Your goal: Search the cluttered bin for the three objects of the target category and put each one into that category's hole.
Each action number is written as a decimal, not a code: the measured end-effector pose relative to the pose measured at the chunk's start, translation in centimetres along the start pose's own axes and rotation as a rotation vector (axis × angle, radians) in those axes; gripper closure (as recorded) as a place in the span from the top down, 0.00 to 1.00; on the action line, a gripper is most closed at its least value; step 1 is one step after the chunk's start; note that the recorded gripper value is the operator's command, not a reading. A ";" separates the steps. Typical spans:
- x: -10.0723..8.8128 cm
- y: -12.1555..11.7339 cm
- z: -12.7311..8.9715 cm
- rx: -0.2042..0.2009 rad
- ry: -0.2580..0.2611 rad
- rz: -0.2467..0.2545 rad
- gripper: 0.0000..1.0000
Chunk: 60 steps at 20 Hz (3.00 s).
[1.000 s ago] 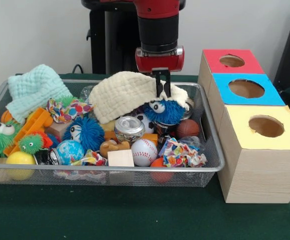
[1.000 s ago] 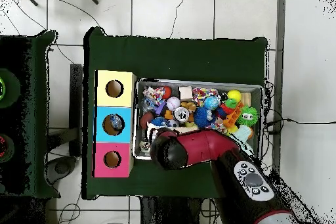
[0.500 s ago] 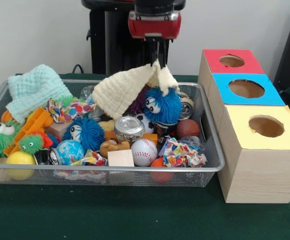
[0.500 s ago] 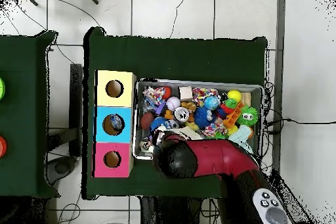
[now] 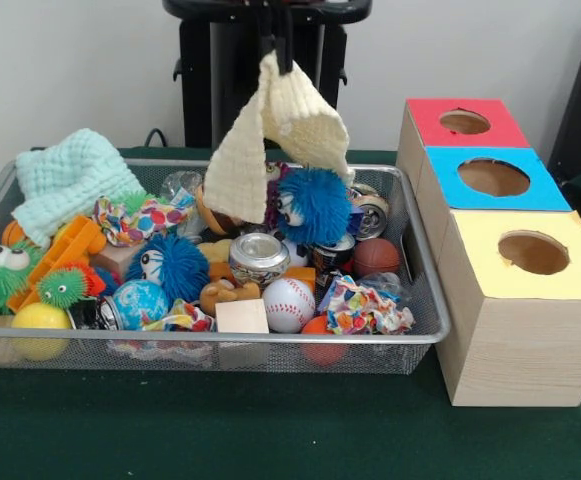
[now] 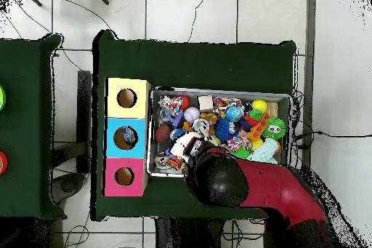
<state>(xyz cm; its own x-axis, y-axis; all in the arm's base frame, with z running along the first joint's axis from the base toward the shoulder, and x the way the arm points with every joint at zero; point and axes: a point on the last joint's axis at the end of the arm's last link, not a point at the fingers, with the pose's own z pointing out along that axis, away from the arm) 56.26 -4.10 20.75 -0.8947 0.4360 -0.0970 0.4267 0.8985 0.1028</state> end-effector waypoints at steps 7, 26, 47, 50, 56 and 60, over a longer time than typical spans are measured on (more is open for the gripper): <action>-2.5 -3.4 -3.7 -0.012 -0.007 0.138 0.00; -3.8 -8.8 -10.1 0.012 0.032 0.290 0.00; -6.6 -12.3 -11.3 -0.009 -0.004 0.314 0.00; -7.0 -12.9 -11.3 -0.006 -0.004 0.305 0.00; -8.0 -15.2 -10.4 0.008 0.002 0.264 0.00; -9.2 -17.8 -9.5 0.017 0.009 0.215 0.00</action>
<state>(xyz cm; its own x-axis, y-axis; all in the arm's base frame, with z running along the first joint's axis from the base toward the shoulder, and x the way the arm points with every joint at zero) 55.61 -24.58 29.25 -0.7842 0.6171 -0.0656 0.6097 0.7858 0.1038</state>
